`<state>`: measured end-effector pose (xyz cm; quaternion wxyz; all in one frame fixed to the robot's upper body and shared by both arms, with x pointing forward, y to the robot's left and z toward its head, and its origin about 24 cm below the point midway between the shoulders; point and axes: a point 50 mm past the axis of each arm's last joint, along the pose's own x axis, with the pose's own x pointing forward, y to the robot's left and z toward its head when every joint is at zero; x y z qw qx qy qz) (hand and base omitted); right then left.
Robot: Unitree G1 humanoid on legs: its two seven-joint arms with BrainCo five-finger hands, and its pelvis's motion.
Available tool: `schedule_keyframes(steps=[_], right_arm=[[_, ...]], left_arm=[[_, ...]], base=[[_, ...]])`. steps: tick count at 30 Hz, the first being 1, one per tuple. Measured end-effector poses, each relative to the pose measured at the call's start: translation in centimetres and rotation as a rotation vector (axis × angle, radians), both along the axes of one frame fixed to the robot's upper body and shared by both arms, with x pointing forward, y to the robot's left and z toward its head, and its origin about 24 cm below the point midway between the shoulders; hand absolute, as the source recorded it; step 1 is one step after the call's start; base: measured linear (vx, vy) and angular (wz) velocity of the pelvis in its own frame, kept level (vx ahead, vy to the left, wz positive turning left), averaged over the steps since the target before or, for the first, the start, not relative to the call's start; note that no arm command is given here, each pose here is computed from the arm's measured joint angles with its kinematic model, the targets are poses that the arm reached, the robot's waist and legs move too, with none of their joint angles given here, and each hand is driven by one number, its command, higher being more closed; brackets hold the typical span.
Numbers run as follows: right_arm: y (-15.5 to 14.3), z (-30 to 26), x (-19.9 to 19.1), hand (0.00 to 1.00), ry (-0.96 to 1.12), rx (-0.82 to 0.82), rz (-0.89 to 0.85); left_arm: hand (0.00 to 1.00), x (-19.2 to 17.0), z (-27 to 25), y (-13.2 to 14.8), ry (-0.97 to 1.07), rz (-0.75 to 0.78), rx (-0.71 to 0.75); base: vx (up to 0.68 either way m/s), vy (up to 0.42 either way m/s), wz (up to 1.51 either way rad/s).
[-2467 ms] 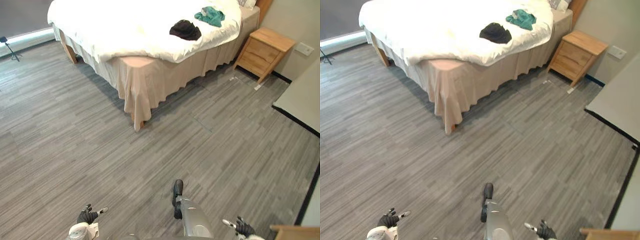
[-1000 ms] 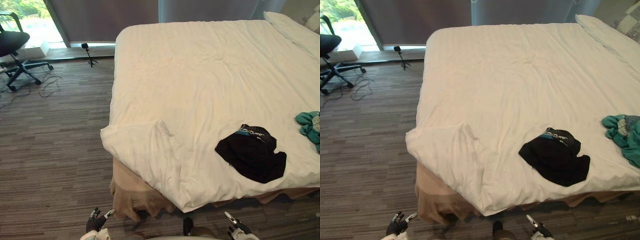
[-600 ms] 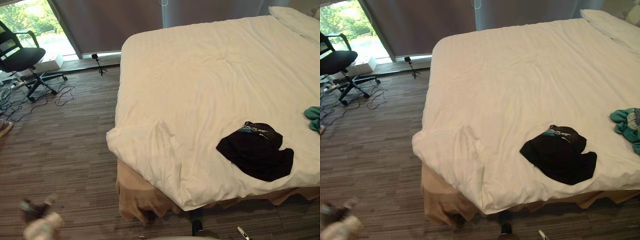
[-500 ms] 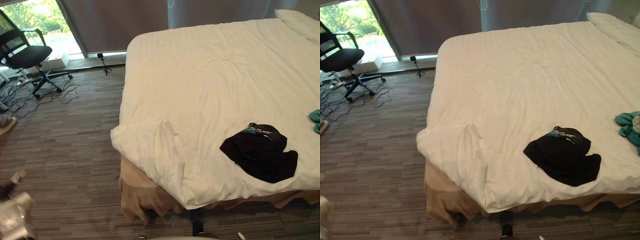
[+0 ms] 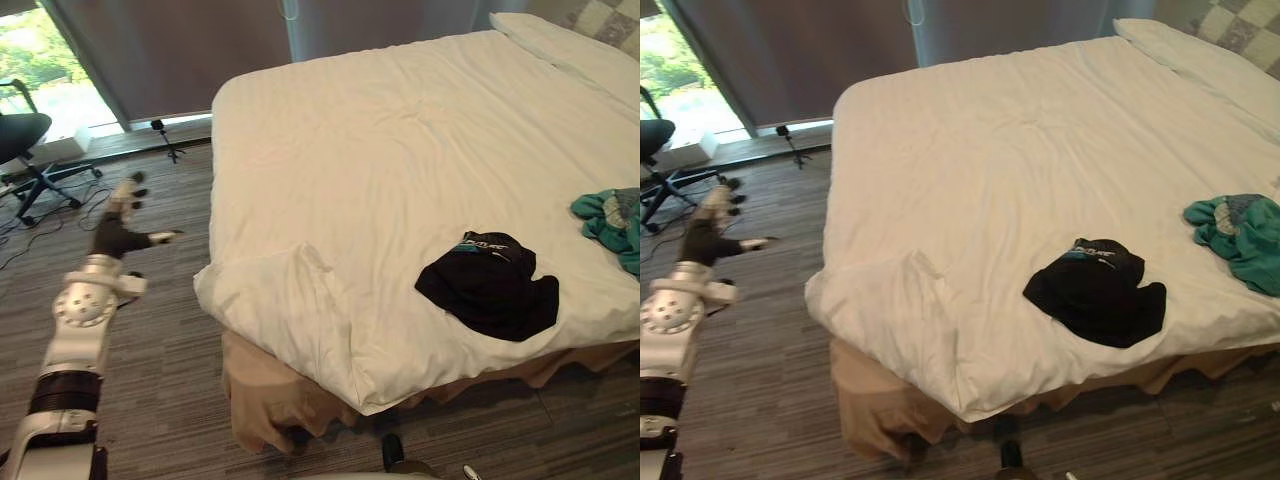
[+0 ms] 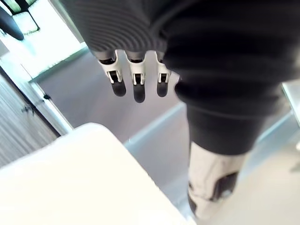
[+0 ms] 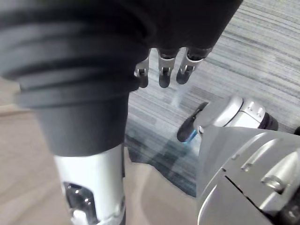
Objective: Tidy the bed and pick cloth on bed and put in laundry
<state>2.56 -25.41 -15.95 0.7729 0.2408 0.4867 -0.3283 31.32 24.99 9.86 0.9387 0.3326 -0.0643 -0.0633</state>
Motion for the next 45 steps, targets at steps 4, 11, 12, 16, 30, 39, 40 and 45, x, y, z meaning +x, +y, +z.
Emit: schedule_keyframes(steps=[4, 11, 12, 16, 30, 39, 40, 45], right_arm=[[0.2, 0.2, 1.0, 0.0, -0.017, -0.013, 0.086], [0.2, 1.1, 5.9, 0.0, -0.15, -0.043, 0.198], [0.1, 1.2, 6.2, 0.0, -0.154, -0.048, 0.207], [-0.1, 1.5, 6.9, 0.0, -0.166, -0.056, 0.245], [0.2, 2.0, 9.0, 0.0, -0.223, -0.058, 0.314], [-0.3, 1.7, 8.1, 0.0, -0.155, -0.078, 0.33], [-0.5, 1.6, 7.8, 0.0, -0.141, -0.077, 0.326], [-1.1, 1.5, 7.1, 0.0, -0.098, -0.071, 0.292]], left_arm=[[0.0, 0.0, -2.6, -2.5, 0.114, -0.054, 0.062], [1.0, 2.1, -4.2, -3.9, 0.243, -0.034, 0.213], [1.0, 2.4, -4.0, -4.0, 0.243, -0.034, 0.231], [1.0, 2.9, -3.7, -4.7, 0.238, -0.055, 0.275], [1.0, 0.0, -8.0, -6.4, 0.374, -0.169, 0.329], [0.0, -8.2, -14.1, 0.0, 0.561, 0.127, 0.145], [0.0, -10.7, -15.7, 1.7, 0.625, 0.232, 0.121], [0.0, -17.9, -19.9, 3.4, 0.748, 0.511, -0.015]], base=[[-0.04, -0.015, -0.06], [-0.13, -0.064, -0.1], [-0.05, -0.066, -0.04], [0.0, -0.048, -0.01], [0.01, -0.002, 0.08], [-0.01, -0.016, 0.34], [0.03, -0.018, 0.41], [0.03, -0.008, 0.24]])
